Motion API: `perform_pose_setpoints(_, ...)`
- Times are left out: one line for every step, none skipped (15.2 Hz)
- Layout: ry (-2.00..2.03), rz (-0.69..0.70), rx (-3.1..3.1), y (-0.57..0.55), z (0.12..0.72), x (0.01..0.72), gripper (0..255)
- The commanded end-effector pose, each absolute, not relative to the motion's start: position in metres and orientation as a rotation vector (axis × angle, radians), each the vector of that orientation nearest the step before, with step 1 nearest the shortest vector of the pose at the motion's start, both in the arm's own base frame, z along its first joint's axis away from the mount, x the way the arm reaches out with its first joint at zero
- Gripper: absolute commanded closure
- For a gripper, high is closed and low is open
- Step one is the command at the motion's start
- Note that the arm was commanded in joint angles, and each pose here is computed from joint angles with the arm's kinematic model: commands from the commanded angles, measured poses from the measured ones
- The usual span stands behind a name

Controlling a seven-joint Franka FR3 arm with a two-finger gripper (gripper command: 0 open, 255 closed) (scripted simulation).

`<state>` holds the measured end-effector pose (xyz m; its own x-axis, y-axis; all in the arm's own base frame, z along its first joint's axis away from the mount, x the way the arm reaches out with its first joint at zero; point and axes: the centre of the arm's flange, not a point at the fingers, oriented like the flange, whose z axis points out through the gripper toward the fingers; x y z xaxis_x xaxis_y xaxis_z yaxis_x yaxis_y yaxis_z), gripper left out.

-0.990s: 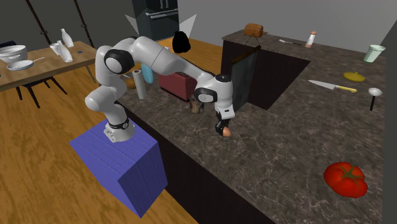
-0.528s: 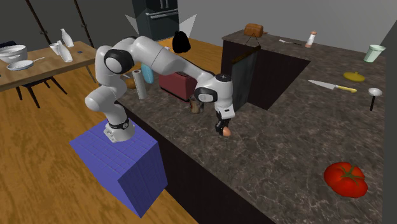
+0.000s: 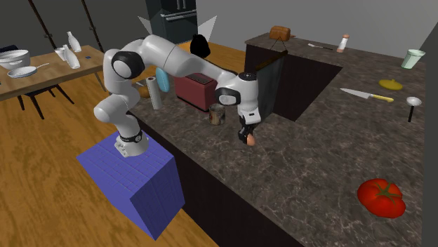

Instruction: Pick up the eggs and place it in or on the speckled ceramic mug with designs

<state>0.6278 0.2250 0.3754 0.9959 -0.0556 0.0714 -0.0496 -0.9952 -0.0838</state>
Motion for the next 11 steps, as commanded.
perform_pose_setpoints(0.081,-0.113,-3.057,0.225,0.386,0.627,255)
perform_pose_setpoints(0.081,-0.113,-3.057,0.225,0.391,0.627,255)
perform_pose_setpoints(0.081,-0.113,-3.057,0.225,0.397,0.627,255)
perform_pose_setpoints(0.081,-0.113,-3.057,0.225,0.402,0.627,255)
perform_pose_setpoints(0.081,-0.113,-3.057,0.225,0.407,0.627,255)
perform_pose_setpoints(0.081,-0.113,-3.057,0.225,0.412,0.627,255)
perform_pose_setpoints(0.081,-0.113,-3.057,0.225,0.418,0.627,255)
perform_pose_setpoints(0.081,-0.113,-3.057,0.225,0.423,0.627,255)
perform_pose_setpoints(0.081,-0.113,-3.057,0.225,0.428,0.627,255)
perform_pose_setpoints(0.081,-0.113,-3.057,0.225,0.434,0.627,255)
perform_pose_setpoints(0.081,-0.113,-3.057,0.225,0.439,0.627,255)
